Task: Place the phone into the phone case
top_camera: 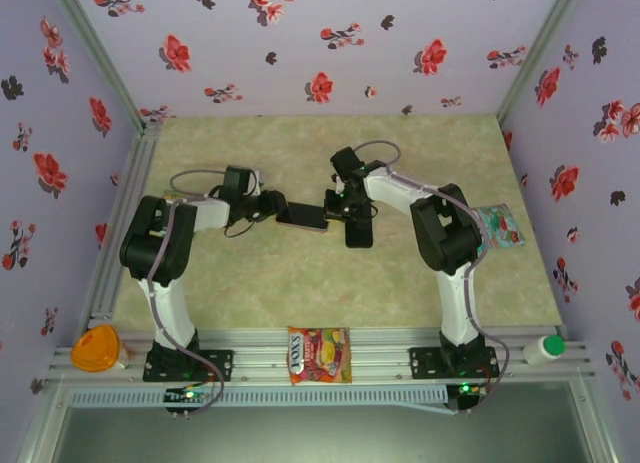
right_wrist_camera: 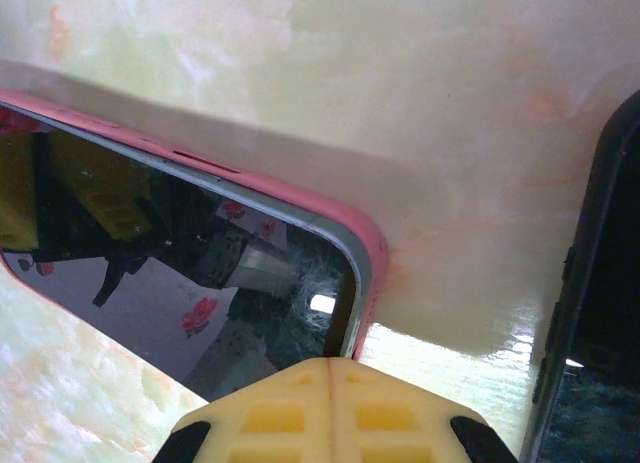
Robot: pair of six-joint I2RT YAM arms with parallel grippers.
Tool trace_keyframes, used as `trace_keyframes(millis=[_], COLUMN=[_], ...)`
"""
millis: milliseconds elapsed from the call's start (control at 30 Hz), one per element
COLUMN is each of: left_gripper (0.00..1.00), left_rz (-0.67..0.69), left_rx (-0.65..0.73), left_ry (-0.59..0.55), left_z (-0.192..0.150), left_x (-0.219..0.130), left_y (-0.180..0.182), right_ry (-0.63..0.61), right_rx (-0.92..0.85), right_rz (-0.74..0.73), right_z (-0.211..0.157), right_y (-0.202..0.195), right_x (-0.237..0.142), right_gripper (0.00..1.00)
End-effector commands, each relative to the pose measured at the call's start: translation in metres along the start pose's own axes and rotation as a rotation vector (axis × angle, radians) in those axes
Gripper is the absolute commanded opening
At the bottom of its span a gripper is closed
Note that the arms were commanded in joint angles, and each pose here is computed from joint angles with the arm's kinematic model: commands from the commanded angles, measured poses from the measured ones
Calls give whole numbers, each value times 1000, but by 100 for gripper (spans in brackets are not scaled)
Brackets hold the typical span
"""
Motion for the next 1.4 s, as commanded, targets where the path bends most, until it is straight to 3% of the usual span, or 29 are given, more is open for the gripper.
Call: trace_keyframes(millis=[0,633,1367], left_gripper=[41,41,41], left_rz=[59,87,84], left_rx=[-27,-24,-22], left_ry=[103,69,66], left_z=[-35,-32,-31], left_x=[-2,-13,-13], left_y=[12,14,13], right_ry=[37,-64,-22], right_rx=[-12,-18,-40], right_rz=[-33,28,22], right_z=[-21,-8,-25], right_y=[-4,10,15], right_x=[33,-21,-6], right_gripper=[0,0,0])
Point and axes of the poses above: each hand's point on the last joint's axis, 136 mm out from that joint toward the fingers, its own x axis out along the fingers, its own y axis along the line the jaws close on, z = x × y, the point moved 2 cm from there along -x, back along the fingers, and after that the axes turned 4 degrees about x, right-handed, at the moved point
